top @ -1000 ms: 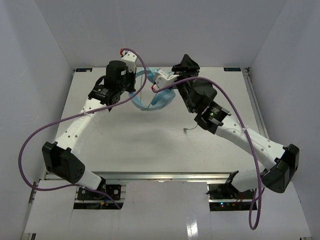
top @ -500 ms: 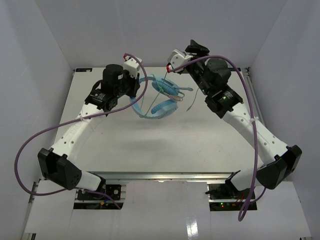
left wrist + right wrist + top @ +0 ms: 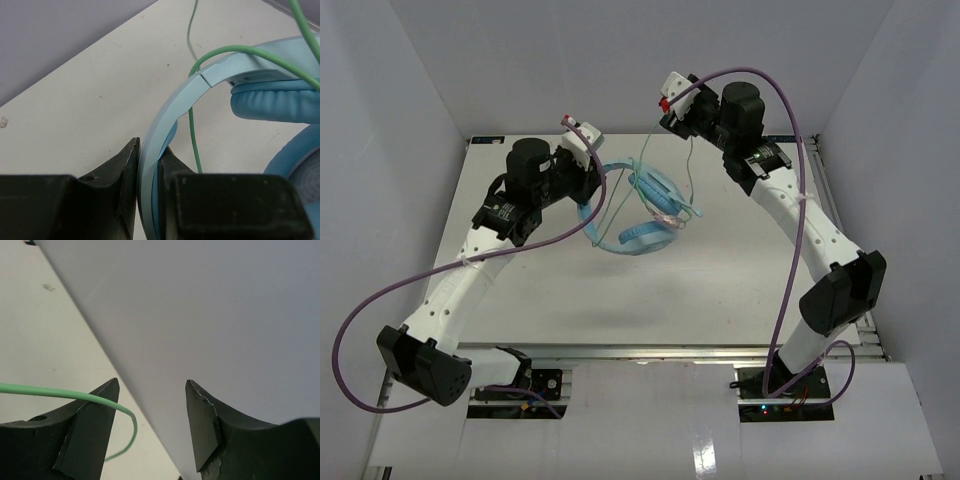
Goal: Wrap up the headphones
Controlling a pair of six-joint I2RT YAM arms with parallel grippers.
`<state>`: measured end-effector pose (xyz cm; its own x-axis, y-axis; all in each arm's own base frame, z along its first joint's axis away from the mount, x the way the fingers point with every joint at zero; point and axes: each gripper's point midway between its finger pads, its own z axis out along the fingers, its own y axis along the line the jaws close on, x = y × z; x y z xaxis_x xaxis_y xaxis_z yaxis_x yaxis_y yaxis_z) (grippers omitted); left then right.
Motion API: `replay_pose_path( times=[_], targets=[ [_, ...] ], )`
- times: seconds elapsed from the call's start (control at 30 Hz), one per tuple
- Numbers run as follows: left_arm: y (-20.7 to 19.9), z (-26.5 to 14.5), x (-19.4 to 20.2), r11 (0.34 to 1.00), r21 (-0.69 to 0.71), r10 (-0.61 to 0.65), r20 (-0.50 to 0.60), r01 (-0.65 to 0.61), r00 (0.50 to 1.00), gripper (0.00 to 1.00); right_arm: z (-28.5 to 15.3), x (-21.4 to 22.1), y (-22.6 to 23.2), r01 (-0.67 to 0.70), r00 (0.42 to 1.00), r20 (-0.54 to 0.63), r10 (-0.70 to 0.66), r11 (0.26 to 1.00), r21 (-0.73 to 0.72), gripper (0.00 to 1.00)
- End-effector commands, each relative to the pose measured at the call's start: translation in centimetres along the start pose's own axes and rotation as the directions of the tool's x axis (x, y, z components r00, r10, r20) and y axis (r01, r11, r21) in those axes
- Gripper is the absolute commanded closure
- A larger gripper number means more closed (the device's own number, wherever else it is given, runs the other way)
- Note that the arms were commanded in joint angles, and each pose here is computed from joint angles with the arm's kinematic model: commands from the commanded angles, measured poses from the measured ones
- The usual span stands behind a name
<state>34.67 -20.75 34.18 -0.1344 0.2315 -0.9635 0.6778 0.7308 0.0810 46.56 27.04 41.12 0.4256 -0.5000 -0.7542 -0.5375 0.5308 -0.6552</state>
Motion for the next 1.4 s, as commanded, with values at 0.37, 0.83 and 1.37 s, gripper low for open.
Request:
replay_pose_path(
  times=[0.37,0.83,1.37],
  targets=[
    [-3.0,-4.8,-10.2,0.991,0.13,-0.06,0.283,0.024,0.957,1.0,-0.8,-2.9,12.7,-0.459,0.665,0.019,0.747,0.428,-0.778,0.4],
    [-1.9,-5.2,-12.4,0.987,0.091,-0.153,0.305,0.131,0.94,1.0,-6.9,-9.5,22.8,-0.326,0.509,-0.174,0.843,0.002,-0.945,0.36],
    [-0.8,-5.8,-16.4,0.984,0.062,-0.178,0.378,0.167,0.909,1.0,-6.2,-6.0,24.9,-0.431,0.516,-0.194,0.834,0.057,-0.901,0.39]
  ],
)
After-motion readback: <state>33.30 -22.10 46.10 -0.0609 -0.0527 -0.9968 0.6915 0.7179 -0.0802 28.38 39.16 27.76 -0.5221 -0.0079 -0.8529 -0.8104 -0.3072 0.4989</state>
